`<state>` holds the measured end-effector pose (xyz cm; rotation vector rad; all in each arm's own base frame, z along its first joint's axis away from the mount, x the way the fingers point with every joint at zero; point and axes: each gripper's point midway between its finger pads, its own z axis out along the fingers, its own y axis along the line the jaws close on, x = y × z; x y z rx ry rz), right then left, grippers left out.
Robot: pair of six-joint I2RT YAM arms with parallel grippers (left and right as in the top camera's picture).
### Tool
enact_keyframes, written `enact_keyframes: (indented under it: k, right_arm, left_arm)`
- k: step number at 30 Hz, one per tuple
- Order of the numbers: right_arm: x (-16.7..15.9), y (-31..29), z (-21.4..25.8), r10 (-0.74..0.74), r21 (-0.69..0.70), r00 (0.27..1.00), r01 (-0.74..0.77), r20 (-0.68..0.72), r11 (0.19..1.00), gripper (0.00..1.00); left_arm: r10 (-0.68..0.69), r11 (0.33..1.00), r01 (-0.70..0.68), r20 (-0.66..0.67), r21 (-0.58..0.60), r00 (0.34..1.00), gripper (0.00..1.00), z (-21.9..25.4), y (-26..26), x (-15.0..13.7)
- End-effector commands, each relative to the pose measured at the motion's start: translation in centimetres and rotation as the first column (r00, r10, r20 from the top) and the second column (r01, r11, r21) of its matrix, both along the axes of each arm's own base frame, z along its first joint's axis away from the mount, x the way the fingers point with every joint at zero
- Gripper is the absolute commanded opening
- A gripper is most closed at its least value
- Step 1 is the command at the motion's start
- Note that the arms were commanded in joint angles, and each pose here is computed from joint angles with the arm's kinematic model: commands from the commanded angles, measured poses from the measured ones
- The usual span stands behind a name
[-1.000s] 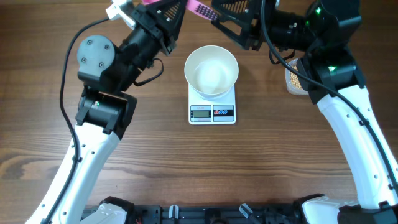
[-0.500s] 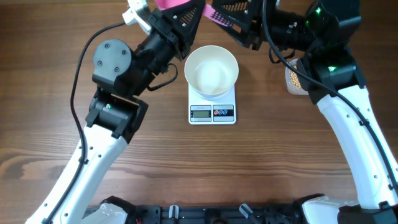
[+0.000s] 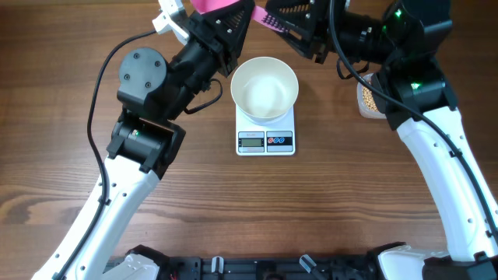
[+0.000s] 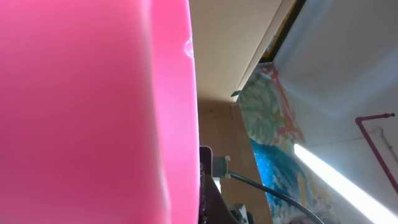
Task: Scoop item into bowl and weigh 150g on scale
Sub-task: 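Grasp the pink scoop handle with the right gripper above the bowl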
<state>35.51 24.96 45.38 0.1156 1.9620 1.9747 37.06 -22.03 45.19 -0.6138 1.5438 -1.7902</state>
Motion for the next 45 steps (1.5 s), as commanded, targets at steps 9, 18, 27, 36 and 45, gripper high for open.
enact_keyframes:
  k: [9, 18, 27, 36, 45]
  right_arm:
    - [-0.66, 0.35, 0.61, 0.035, 0.011, 0.999, -0.035, -0.008, 0.999, 0.34]
    - [-0.87, 0.43, 0.60, 0.047, 0.010, 0.999, -0.047, -0.008, 0.999, 0.34]
    - [-0.85, 0.42, 0.60, 0.046, 0.011, 0.999, -0.046, -0.010, 0.999, 0.27]
    - [-0.86, 0.47, 0.61, 0.045, 0.012, 0.999, -0.045, -0.012, 0.999, 0.27]
    - [-1.00, 0.82, 0.61, 0.048, 0.012, 0.999, -0.048, -0.012, 0.999, 0.26]
  left_arm:
    - [0.015, 1.000, -0.015, 0.002, 0.001, 1.000, 0.04, 0.00, 0.05, 0.27]
    - [0.015, 1.000, -0.015, 0.001, 0.001, 1.000, 0.04, -0.06, 0.03, 0.32]
    - [0.016, 1.000, -0.016, 0.001, 0.001, 1.000, 0.04, -0.08, 0.03, 0.33]
    - [0.016, 1.000, -0.016, 0.001, 0.001, 1.000, 0.04, -0.08, 0.03, 0.33]
    - [0.015, 1.000, -0.015, 0.001, 0.001, 1.000, 0.04, -0.08, 0.03, 0.33]
